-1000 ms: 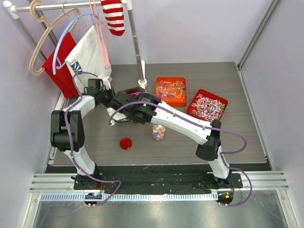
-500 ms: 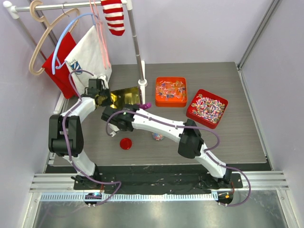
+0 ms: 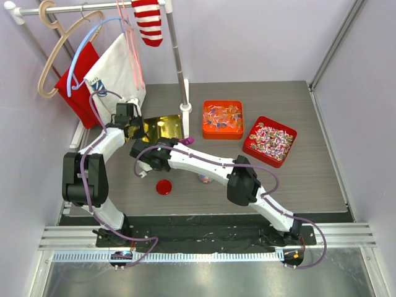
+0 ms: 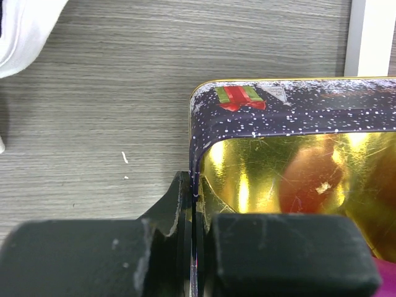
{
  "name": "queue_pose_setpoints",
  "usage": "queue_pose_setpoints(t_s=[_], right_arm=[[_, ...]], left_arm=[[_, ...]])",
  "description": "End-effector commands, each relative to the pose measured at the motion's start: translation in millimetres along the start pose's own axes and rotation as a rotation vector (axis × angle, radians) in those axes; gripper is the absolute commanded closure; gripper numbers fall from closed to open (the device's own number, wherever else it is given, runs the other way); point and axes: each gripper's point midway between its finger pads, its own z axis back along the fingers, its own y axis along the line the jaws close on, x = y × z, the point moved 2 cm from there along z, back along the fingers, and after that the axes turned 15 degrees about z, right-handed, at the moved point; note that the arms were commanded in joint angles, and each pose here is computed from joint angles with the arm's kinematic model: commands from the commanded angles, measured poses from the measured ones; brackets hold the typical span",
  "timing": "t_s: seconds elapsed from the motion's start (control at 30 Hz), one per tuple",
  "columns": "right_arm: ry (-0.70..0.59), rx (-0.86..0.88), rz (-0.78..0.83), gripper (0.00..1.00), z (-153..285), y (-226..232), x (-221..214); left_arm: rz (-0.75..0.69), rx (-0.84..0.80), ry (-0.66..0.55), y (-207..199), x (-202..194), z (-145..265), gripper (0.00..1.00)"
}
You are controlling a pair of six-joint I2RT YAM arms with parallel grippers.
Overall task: Pack the candies
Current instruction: Scoop the fake candies from the storage box.
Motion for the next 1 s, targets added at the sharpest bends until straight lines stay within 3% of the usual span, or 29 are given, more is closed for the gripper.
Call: queue_pose_setpoints(t_s=[0.0, 0.3, 0.97], right_arm=[[-0.057, -0.022, -0.122, 0.99, -6.0, -5.6, 11.3], [-0.148, -0.021, -0.256, 0.99, -12.6, -0.8, 31.4], [-0.265, -0.045, -0.377, 0.99, -23.8, -3.3, 48.8]], left_arm=[[0.014, -0.060, -0.081, -15.5, 21.6, 16.0, 1.00], [0.019, -0.062, -0.082, -16.4, 21.5, 15.5, 1.00], [0.021, -0.049, -0.076, -13.1, 19.7, 11.5, 1.00]])
